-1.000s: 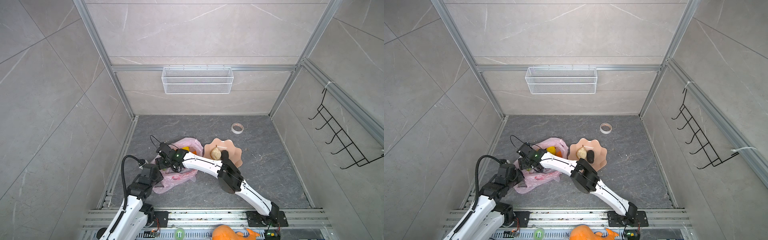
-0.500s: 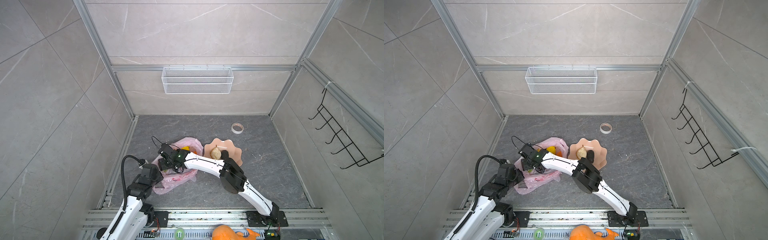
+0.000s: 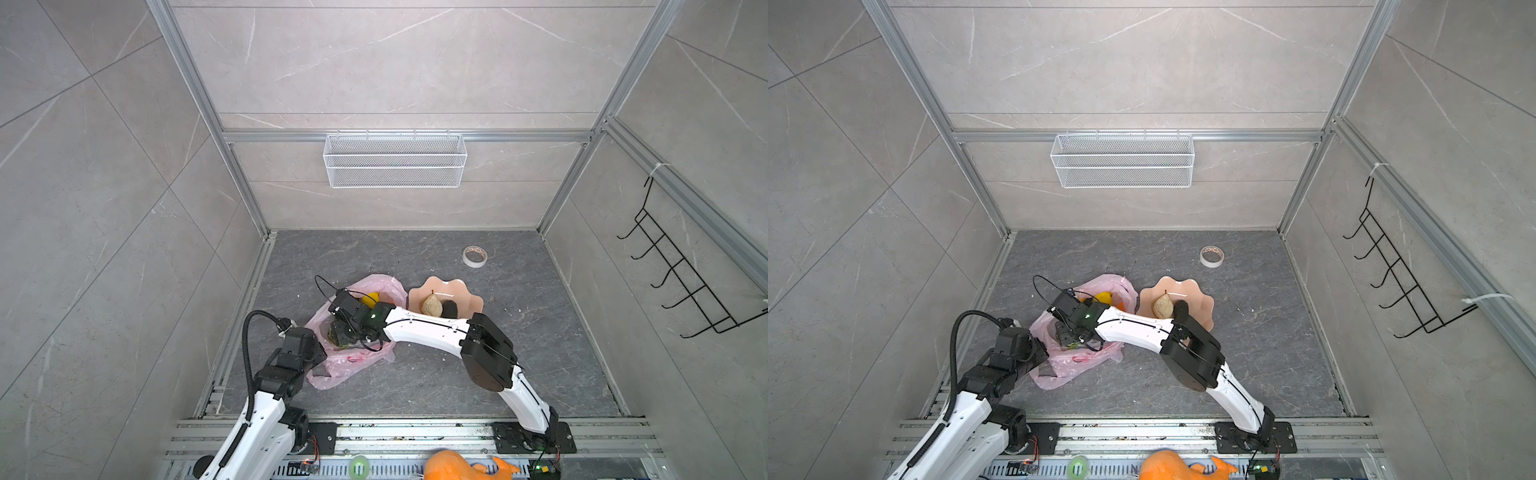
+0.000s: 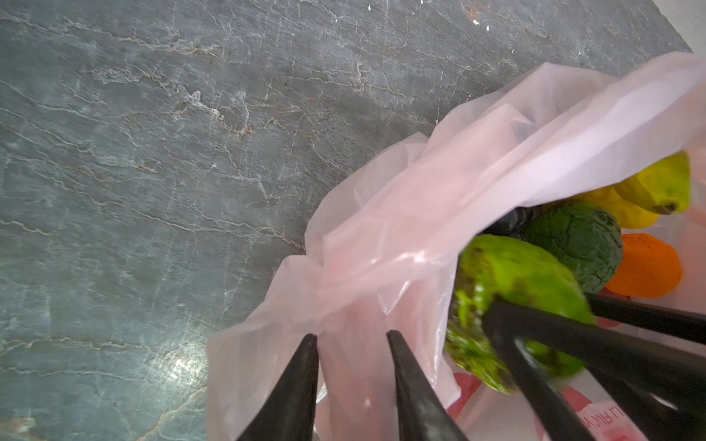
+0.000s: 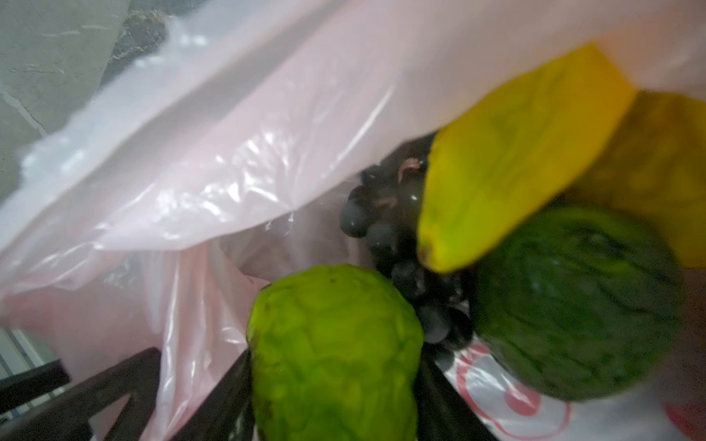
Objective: Take the fake fruits out of the plastic bag
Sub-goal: 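Lift the light-green fruit out and carry it over the pink bowl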
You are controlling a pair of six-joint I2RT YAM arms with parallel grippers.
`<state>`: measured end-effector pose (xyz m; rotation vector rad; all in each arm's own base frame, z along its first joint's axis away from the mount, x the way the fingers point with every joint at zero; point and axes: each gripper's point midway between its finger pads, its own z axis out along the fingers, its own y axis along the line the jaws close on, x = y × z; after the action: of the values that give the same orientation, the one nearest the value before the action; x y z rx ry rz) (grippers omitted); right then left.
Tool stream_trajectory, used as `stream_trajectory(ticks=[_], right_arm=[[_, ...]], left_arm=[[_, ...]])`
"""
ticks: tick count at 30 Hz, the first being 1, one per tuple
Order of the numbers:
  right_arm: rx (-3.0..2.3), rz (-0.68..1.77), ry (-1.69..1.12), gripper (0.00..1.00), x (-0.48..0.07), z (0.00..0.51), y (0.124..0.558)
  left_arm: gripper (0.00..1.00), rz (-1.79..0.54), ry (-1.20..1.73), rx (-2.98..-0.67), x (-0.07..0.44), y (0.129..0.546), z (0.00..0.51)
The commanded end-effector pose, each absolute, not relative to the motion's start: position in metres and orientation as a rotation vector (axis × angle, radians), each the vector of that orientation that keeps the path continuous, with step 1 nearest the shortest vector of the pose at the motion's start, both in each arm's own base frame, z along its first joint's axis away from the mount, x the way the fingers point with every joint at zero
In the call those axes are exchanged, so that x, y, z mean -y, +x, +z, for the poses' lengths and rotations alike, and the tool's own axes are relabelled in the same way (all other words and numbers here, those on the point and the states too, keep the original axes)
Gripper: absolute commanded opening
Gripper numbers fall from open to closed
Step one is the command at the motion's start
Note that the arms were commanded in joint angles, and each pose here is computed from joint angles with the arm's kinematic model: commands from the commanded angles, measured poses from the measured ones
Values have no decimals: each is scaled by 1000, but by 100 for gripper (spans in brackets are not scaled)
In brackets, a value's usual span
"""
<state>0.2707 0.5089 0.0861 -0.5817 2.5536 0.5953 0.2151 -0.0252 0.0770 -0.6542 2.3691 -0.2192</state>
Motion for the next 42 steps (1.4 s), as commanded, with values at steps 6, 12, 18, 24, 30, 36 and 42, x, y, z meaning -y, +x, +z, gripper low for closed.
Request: stream_trajectory(ticks=[6,12,18,24,30,36,42], right_arm=[[-2431,623,-553,51,-492,143,270],[-2392,595,-514,51,-466,168,270],[-2358,563,-479,51,-433,195,272],[-2325,433,-441,51,-379,222,276],[-2349,318,-334,51,-311,225,287],[-2410,185,-190,51,-239,207,300],[-2474,9,-108,52,-182,187,308]], left_arm=[[34,-191,-576,-2326,26,235,100],[34,-208,-475,-2314,33,246,103],[34,-235,-449,-2308,38,248,103],[34,-236,-452,-2298,37,247,104],[34,-240,-451,-2293,37,247,105],[34,-244,-451,-2295,38,247,104],[34,-246,-450,-2295,38,247,104]])
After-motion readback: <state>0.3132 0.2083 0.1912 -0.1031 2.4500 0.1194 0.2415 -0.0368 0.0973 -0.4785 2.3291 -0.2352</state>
